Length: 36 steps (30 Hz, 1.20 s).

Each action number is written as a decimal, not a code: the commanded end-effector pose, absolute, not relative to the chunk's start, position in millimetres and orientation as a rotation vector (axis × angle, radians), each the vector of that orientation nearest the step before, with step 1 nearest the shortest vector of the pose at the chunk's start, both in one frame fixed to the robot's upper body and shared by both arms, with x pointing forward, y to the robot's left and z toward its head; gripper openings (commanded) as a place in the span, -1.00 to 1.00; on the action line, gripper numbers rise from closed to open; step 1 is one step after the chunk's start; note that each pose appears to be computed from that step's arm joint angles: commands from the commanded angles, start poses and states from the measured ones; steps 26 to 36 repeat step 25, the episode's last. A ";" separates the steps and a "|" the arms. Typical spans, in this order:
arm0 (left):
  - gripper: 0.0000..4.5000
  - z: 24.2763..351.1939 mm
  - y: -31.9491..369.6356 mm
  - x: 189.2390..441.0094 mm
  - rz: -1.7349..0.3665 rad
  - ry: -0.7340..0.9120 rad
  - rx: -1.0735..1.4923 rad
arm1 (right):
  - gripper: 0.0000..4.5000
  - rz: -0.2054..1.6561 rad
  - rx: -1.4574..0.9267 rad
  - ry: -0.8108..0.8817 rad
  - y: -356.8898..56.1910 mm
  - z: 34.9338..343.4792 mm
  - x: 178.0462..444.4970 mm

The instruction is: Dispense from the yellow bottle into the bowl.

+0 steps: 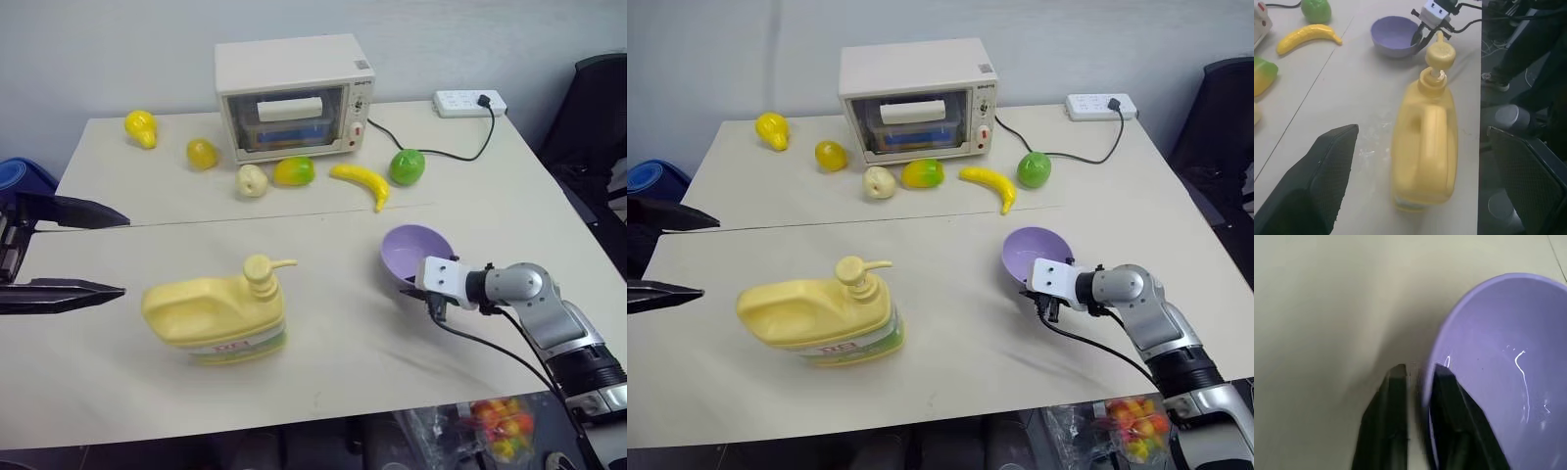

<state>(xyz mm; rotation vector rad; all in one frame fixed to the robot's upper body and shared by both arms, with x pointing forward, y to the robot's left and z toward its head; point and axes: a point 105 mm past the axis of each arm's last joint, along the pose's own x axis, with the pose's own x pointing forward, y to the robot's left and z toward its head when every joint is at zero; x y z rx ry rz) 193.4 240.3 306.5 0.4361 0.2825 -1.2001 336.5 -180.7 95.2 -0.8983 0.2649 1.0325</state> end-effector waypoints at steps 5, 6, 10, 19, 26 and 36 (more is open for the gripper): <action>1.00 313.5 246.7 193.6 -1.185 0.241 0.454 | 0.39 1.009 -0.820 0.201 -196.3 138.3 328.6; 1.00 312.9 248.4 194.2 -1.181 0.243 0.454 | 0.53 1.019 -0.776 0.191 -200.3 151.0 321.7; 1.00 310.9 256.0 195.9 -1.158 0.255 0.456 | 0.99 1.073 -0.568 0.174 -216.2 197.8 290.5; 1.00 306.3 293.5 195.2 -1.013 0.298 0.467 | 0.99 0.926 -0.329 0.359 -306.9 240.4 240.0; 1.00 300.1 300.6 197.1 -0.985 0.310 0.472 | 0.99 0.870 -0.327 0.356 -323.2 242.5 239.8; 1.00 300.1 300.6 197.1 -0.985 0.310 0.472 | 0.99 0.870 -0.327 0.356 -323.2 242.5 239.8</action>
